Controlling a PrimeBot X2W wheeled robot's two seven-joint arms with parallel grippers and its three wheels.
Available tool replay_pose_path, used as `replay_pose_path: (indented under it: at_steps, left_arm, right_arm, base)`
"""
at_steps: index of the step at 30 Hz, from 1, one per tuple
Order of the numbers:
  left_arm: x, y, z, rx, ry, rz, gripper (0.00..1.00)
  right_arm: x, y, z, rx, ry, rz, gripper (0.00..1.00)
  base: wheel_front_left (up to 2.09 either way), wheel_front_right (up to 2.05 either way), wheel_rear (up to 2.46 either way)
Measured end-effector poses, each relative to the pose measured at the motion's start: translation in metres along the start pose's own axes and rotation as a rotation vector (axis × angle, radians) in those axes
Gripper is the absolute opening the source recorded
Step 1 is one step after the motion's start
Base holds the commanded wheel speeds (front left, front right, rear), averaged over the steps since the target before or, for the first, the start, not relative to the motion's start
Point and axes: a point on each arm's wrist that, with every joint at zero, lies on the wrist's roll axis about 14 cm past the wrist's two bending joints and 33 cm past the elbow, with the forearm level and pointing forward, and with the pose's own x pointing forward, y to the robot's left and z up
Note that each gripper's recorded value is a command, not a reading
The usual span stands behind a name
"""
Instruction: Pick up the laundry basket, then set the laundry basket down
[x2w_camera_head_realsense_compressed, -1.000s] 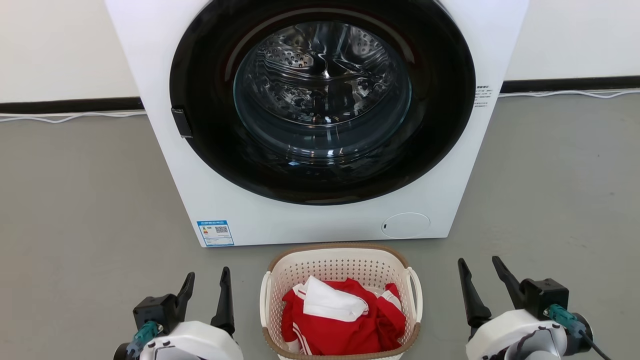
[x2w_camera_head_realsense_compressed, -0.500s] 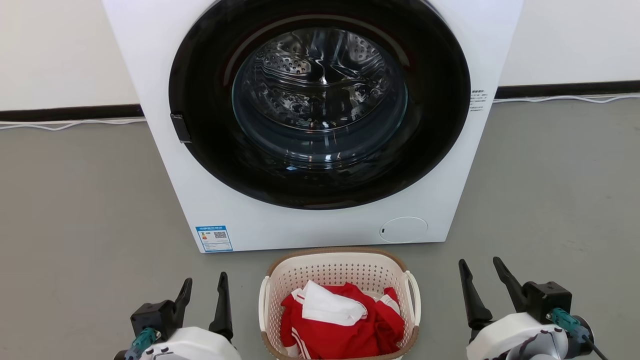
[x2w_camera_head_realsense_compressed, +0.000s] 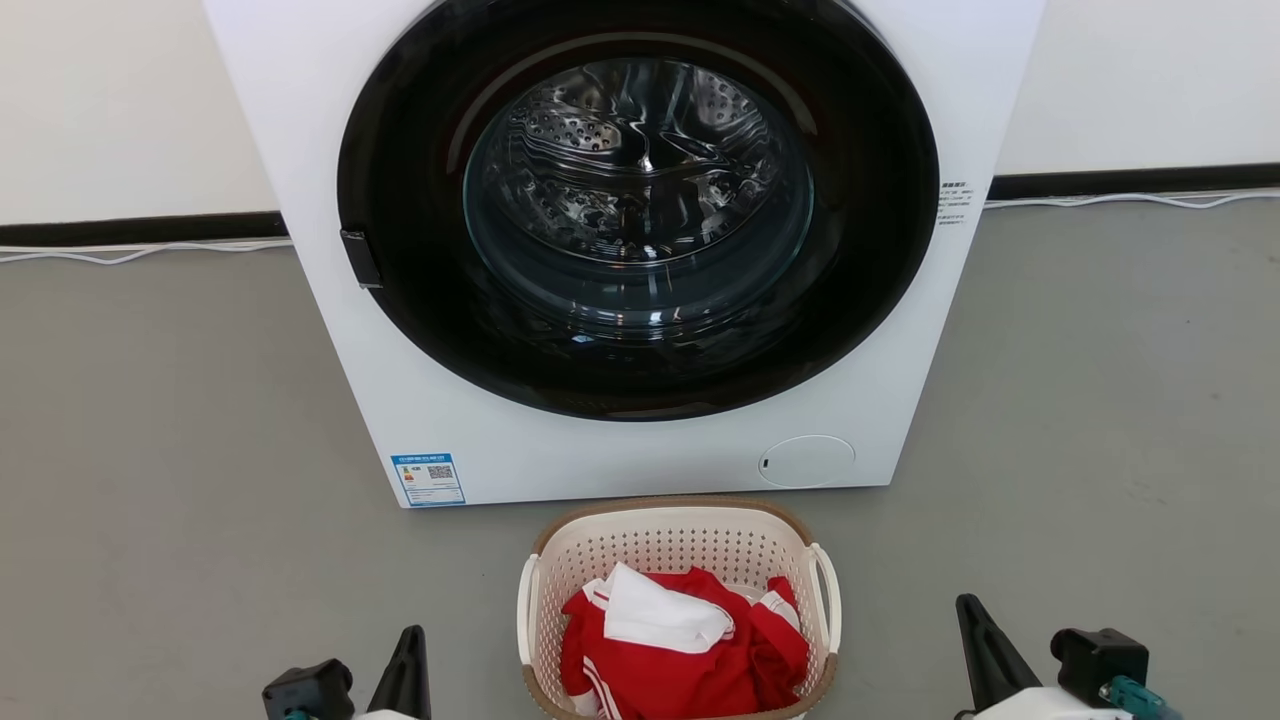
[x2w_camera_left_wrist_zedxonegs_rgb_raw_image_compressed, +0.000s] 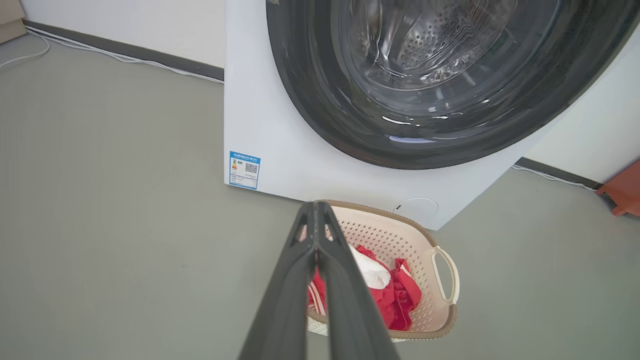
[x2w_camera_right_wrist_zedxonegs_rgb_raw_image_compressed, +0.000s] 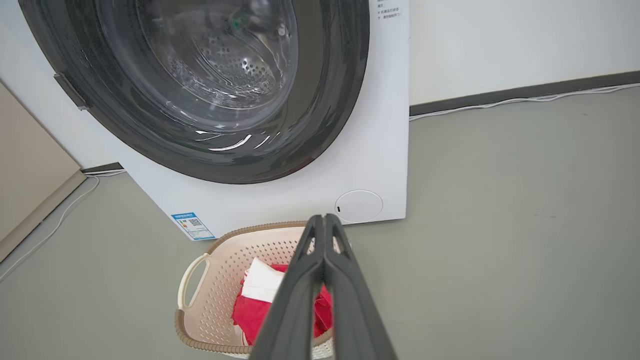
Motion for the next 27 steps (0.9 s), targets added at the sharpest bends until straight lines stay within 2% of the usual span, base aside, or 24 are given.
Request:
replay_pose_path:
  at_steps: [27]
  left_arm:
    - [0.003,0.012,0.004,-0.295,0.031,0.045,0.0]
  right_arm:
    - [0.006,-0.009,0.014,0.312,-0.028,-0.056,0.0]
  base:
    - [0.0,0.0,0.0]
